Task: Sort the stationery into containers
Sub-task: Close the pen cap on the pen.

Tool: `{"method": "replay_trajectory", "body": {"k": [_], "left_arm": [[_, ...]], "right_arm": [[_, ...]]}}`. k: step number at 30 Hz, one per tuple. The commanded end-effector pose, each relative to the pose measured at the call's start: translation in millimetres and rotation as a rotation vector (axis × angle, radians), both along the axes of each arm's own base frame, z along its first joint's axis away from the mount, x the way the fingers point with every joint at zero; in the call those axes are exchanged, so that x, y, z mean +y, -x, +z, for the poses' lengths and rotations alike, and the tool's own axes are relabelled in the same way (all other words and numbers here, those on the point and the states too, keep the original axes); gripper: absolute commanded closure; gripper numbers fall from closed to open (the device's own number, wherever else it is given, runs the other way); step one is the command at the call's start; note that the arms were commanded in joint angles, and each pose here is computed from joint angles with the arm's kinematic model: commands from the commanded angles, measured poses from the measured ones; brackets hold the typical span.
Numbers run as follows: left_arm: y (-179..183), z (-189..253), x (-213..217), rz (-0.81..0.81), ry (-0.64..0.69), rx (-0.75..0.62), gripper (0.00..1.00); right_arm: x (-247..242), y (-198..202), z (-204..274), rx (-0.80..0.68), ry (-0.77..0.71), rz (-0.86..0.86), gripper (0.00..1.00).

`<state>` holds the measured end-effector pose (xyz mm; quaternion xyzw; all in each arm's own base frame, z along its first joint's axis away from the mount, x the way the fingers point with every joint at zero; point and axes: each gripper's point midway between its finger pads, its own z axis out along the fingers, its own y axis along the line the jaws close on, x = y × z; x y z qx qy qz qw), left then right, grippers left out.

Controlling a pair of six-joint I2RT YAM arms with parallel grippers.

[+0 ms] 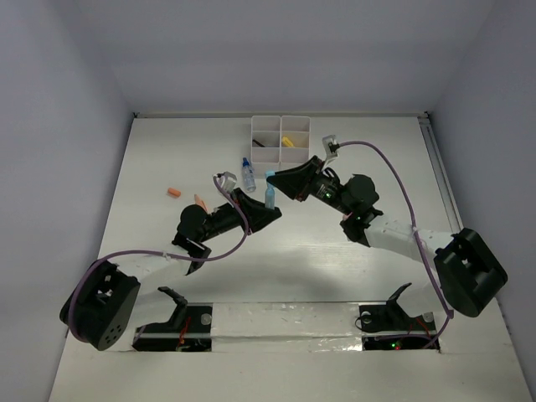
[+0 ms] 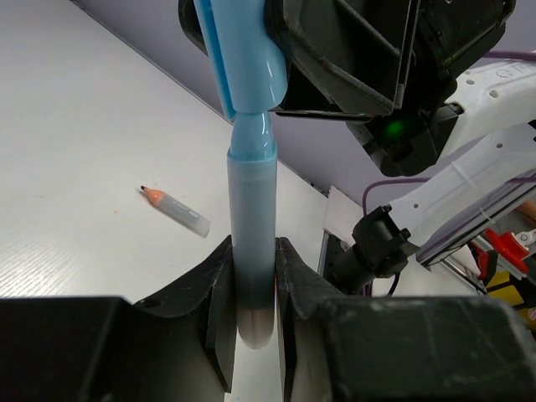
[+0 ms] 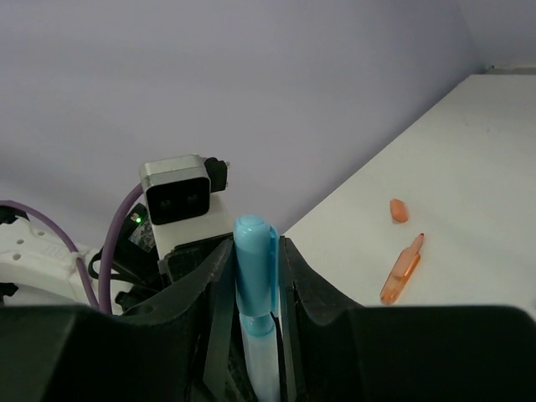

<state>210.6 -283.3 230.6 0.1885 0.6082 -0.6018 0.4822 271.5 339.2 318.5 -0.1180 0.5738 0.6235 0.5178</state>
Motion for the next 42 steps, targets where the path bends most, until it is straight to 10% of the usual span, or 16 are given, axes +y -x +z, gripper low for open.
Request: {"method": "replay_trajectory", "body": {"k": [1,28,42], "left_arm": [[2.1,24.6,6.0,0.01,0.059,-0.089,1.0],[-4.8,119.0,4.8,0.043,0.237,-0.206,1.0],[-7.3,154.2,0.8,0.031,0.234,-0.23,1.0]], "right_arm": [[-2.0,10.8,18.1,-0.073,-0.052,0.035,1.0],[13.0,59.5,-19.7,-0.018,-0.072,0.199,1.0],[-1.8,78.8,-123.3,0.217,0.295,0.209,1.0]]}}
